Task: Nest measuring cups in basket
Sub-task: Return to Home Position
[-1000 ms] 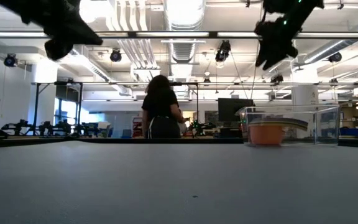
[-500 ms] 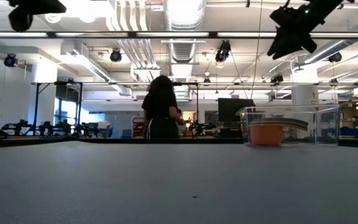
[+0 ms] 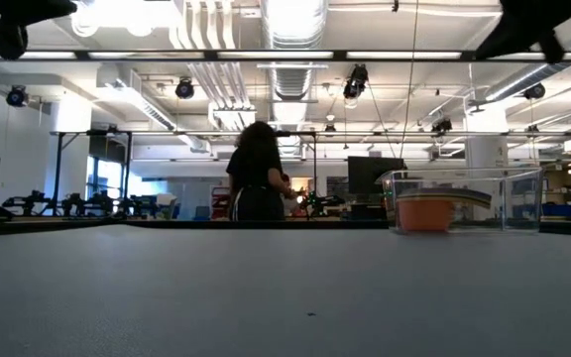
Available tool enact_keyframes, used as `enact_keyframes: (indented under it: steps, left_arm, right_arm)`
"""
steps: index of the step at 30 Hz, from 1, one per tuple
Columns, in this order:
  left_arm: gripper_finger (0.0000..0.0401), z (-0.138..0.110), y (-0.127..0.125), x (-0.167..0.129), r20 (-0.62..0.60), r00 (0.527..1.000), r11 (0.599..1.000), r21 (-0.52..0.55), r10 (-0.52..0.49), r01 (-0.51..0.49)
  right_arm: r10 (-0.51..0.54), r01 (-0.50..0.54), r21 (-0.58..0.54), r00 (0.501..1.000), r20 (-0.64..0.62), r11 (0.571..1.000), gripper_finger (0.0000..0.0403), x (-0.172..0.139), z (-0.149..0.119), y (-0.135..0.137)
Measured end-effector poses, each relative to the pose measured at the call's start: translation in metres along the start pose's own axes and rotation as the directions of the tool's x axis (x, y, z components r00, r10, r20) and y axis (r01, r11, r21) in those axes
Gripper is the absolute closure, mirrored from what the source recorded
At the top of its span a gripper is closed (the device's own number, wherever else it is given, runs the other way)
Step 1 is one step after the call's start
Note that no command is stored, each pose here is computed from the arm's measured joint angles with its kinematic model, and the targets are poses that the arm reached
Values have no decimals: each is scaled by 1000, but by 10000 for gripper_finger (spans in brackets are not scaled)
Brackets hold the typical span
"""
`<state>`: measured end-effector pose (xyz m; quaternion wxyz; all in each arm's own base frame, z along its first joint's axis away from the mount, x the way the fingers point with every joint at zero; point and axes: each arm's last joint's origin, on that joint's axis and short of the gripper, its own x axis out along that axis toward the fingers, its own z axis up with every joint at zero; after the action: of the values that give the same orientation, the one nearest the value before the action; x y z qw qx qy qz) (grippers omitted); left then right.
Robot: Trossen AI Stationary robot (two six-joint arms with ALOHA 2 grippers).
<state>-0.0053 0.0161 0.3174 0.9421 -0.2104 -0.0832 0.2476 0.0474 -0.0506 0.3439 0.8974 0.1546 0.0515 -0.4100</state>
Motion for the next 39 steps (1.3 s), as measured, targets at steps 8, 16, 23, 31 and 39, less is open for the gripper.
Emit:
enact_keyframes:
  steps: [8,16,23,31,39]
  left_arm:
    - [401,-23,-1,15,-20,1000,1000,-15,-18,17]
    - [401,-78,-7,51,2,986,977,-136,-168,167]
    - [401,-120,-1,68,124,965,942,-220,-229,252]
    - [401,-135,3,71,135,964,933,-252,-229,257]
    - [401,-126,1,70,154,960,958,-131,-235,255]
  right_arm:
    - [-137,119,108,974,178,987,394,-33,-27,-13]
    - [-179,131,279,972,154,951,394,-36,-68,-24]
    - [-210,197,311,978,7,930,394,-19,-82,-27]
    - [-231,227,422,972,-41,878,394,-8,-96,-31]
    - [-227,221,524,972,-53,823,394,-5,-98,-31]
